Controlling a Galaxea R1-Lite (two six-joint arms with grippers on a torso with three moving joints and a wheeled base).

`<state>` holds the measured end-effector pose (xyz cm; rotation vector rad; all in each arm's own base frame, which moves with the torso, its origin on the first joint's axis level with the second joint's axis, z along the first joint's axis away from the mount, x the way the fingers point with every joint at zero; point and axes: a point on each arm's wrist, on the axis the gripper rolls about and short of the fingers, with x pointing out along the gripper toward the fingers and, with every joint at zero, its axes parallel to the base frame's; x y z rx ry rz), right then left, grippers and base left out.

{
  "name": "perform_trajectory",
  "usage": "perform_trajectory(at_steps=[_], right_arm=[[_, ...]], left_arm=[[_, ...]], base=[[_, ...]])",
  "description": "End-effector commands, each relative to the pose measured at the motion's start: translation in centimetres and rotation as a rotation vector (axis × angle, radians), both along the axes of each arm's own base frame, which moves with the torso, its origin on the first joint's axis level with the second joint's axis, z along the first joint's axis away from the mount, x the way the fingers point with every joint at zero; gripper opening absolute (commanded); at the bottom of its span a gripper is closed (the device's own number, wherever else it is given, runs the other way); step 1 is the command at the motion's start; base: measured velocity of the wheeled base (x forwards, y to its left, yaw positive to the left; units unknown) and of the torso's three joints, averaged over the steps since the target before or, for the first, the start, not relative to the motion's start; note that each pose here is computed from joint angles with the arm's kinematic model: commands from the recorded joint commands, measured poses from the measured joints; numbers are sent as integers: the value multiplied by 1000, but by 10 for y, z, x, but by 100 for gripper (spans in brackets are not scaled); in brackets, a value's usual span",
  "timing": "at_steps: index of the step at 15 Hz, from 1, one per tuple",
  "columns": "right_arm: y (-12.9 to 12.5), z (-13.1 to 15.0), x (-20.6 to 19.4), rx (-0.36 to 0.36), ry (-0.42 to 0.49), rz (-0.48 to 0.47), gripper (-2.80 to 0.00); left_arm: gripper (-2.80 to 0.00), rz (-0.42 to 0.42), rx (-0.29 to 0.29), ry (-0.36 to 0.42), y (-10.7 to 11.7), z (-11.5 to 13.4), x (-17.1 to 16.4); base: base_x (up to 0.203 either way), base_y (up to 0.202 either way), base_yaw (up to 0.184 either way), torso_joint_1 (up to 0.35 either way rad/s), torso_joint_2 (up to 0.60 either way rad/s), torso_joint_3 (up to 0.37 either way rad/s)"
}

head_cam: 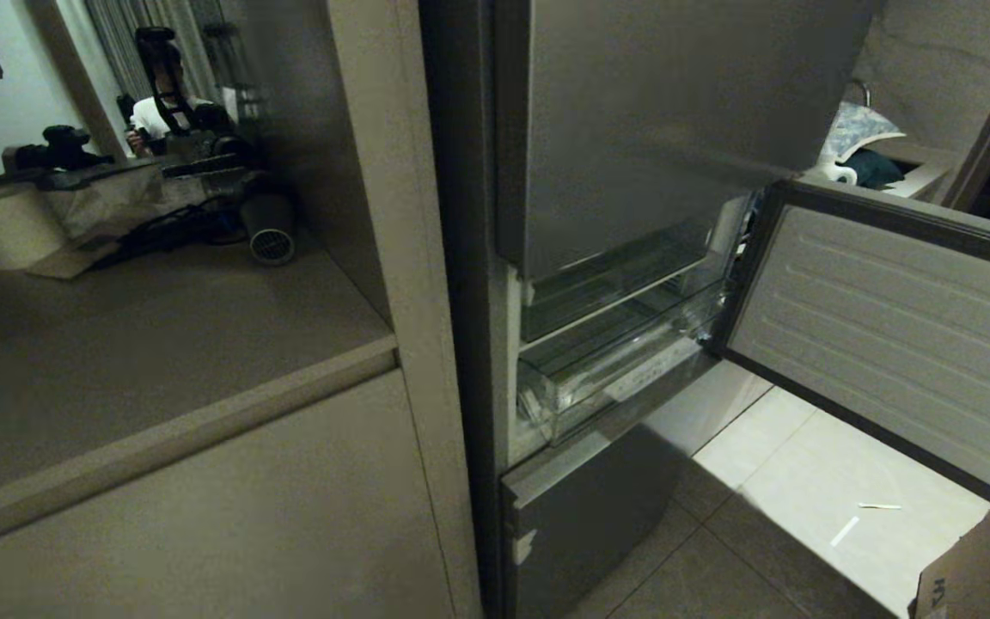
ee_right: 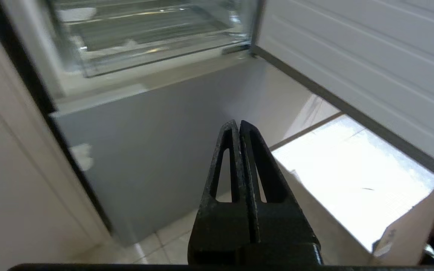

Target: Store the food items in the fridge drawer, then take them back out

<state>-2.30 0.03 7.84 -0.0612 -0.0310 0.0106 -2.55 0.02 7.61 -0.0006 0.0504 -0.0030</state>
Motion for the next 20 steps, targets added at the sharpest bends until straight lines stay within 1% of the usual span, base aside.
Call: perform_trajectory(at_steps=[1,7,9,15,20], right_arm=[[0,-3,1,1,12,1,-280],[0,-3,1,5,13,1,-280],[0,-3,1,6,12,2,-280],[0,-3,1,6,13,2,-280],[0,-3,1,7,11,3,-280]], left_arm=[[-280,0,-1,2,0,0,0],[-280,0,2,3,0,0,0],[-280,0,-1,2,0,0,0],[-280,0,-1,2,0,0,0],[-280,0,-1,2,0,0,0]], base=[[0,-195,4,3,5,-2],[0,-194,3,3,3,6],[0,-115,1,2,-4,7],[9,0,0,-1,0,0],[187,0,0,6,3,3]])
